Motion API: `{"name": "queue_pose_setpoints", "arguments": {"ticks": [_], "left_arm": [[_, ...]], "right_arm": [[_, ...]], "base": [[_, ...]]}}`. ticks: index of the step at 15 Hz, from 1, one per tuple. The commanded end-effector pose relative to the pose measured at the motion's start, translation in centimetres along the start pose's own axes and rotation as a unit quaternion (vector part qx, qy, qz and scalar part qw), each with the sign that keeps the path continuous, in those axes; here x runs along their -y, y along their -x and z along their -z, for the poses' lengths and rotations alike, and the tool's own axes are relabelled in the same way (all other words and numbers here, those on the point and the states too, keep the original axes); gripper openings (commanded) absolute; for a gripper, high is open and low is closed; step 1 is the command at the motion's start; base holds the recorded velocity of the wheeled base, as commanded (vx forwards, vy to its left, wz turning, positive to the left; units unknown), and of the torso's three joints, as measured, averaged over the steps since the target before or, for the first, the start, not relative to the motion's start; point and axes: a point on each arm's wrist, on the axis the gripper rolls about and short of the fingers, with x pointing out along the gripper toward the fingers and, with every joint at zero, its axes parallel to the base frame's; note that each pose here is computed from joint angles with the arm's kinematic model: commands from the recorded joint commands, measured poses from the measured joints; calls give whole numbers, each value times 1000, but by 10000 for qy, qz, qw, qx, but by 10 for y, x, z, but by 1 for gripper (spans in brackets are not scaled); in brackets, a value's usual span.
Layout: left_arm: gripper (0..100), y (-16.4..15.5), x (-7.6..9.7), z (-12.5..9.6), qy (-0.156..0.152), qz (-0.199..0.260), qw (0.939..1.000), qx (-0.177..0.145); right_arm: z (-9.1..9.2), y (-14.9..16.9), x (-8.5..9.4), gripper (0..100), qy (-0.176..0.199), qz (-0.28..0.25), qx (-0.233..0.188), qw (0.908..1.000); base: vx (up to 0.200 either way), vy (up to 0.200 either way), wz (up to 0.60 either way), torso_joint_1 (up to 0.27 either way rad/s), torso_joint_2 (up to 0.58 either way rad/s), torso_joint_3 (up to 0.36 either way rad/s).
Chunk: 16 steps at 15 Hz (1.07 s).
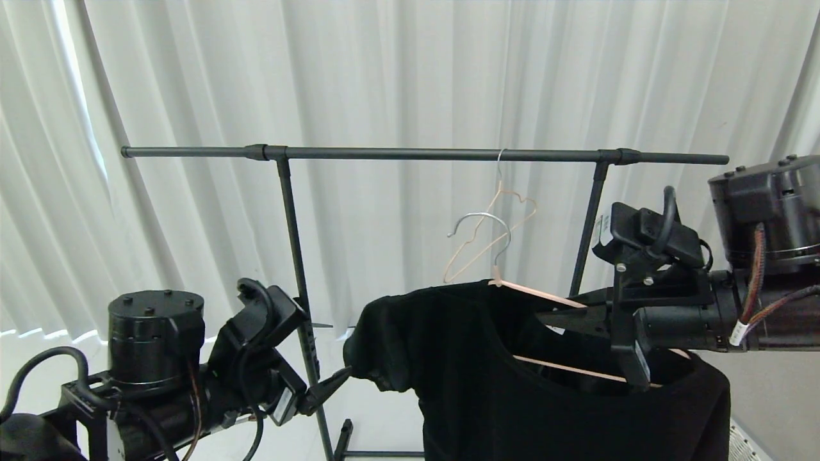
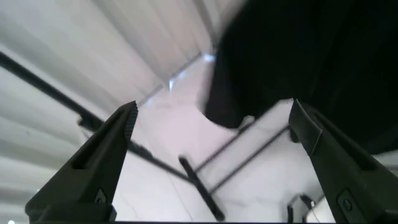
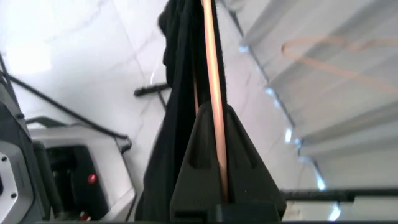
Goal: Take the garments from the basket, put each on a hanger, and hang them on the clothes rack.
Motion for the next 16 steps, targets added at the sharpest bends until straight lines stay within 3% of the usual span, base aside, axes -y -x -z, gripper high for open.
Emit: {"name": "queue_pose_setpoints", "arguments": {"ticks": [1, 5, 6, 9, 14, 16], "left_arm": [[100, -20, -3, 11, 112, 159, 9993, -320], [100, -30, -25, 15, 280, -138, 9987, -404], [0, -29, -27, 17, 315, -185, 9984, -426], [0, -28, -30, 18, 349, -236, 9982, -425], [0, -15, -66, 43, 805, -966, 9890, -773], [0, -9, -70, 45, 848, -1079, 9875, -770]], "right_arm": [[-11, 10, -10, 0, 187, -63, 287, 9994], [-20, 13, -25, 0, 379, -287, 479, 9977], [-21, 12, -27, 0, 398, -327, 488, 9975], [-21, 12, -27, 0, 397, -334, 489, 9975], [-21, 18, -25, 0, 345, -199, 524, 9978], [-21, 19, -24, 0, 344, -189, 529, 9978]], "base": [[0, 0, 0, 0, 0, 0], [0, 0, 0, 0, 0, 0], [0, 0, 0, 0, 0, 0], [0, 0, 0, 0, 0, 0], [0, 0, 0, 0, 0, 0], [0, 0, 0, 0, 0, 0]]}}
